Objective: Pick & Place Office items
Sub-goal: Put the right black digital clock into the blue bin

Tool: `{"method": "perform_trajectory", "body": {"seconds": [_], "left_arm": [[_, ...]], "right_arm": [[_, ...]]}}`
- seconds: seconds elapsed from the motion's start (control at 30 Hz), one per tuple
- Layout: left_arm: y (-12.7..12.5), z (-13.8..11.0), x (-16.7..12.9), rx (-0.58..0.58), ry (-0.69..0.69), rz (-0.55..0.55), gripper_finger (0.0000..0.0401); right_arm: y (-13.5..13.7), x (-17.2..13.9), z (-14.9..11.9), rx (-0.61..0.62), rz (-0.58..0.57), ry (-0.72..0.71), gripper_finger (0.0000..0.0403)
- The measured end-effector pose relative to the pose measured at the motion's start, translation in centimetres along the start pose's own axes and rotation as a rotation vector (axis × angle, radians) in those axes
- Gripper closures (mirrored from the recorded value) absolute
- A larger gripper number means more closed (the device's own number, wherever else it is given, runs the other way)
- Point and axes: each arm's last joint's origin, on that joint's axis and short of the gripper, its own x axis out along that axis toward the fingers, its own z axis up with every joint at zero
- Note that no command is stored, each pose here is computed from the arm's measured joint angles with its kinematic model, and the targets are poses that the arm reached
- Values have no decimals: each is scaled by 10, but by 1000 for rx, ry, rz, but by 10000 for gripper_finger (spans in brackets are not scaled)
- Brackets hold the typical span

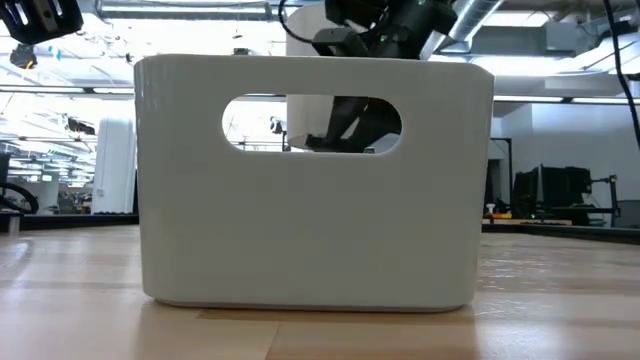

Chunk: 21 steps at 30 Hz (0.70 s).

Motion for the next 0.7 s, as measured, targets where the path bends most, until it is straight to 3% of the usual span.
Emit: {"method": "perform_trajectory", "body": {"seconds": [0.27,0.7], "left_arm": [[0,0,0,1,0,1,270],[0,0,0,0,0,1,270]], "right_arm": [[-7,4,7,-82,55,34,255],[3,4,-1,-250,93,62,255]]}}
